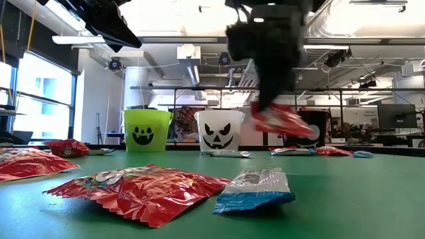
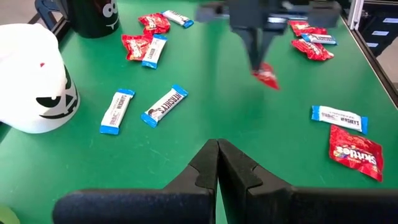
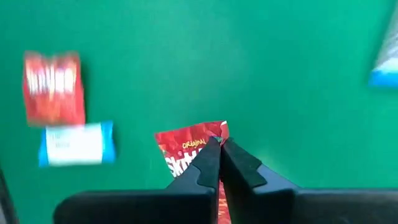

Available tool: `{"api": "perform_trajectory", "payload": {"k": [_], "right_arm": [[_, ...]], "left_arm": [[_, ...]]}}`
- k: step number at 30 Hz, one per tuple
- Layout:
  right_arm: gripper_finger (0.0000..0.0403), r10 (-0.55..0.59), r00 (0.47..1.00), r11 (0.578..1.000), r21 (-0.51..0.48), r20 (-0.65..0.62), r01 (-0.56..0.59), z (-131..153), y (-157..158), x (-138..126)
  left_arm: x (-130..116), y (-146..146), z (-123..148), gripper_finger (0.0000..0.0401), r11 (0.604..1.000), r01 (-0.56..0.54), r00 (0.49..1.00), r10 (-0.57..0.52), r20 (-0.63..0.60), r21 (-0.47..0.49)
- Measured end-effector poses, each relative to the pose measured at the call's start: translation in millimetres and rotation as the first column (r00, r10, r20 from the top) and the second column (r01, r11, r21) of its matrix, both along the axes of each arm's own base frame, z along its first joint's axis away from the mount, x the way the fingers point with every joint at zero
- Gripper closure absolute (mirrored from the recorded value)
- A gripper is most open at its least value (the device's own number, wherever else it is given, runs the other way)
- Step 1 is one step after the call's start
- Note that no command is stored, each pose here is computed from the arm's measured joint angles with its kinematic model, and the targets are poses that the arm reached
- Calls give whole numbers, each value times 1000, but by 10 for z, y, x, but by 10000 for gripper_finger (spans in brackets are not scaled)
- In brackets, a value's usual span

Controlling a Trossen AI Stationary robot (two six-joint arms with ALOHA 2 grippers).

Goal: Sort candy by brand, put in halloween buckets
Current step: Put the red candy into the white bucket

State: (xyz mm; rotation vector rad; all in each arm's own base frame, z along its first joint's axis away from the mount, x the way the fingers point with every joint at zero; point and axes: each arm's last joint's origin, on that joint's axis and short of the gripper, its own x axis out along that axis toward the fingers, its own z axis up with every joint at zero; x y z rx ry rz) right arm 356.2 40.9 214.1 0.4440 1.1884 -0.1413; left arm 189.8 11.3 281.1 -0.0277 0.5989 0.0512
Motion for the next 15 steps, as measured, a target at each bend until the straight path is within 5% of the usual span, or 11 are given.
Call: {"api": "perform_trajectory", "payload": {"k": [7,15], "right_arm": [[403,-205,948,966,-104,243,236,487,-701,249],[403,-395,781,830,-178,483,529,934,-1799,222]], "left_arm": [[3,4,5,401,1000,-19,1000,19,7,-5],[0,31,6,401,994,-104,995,103,7,32]]}}
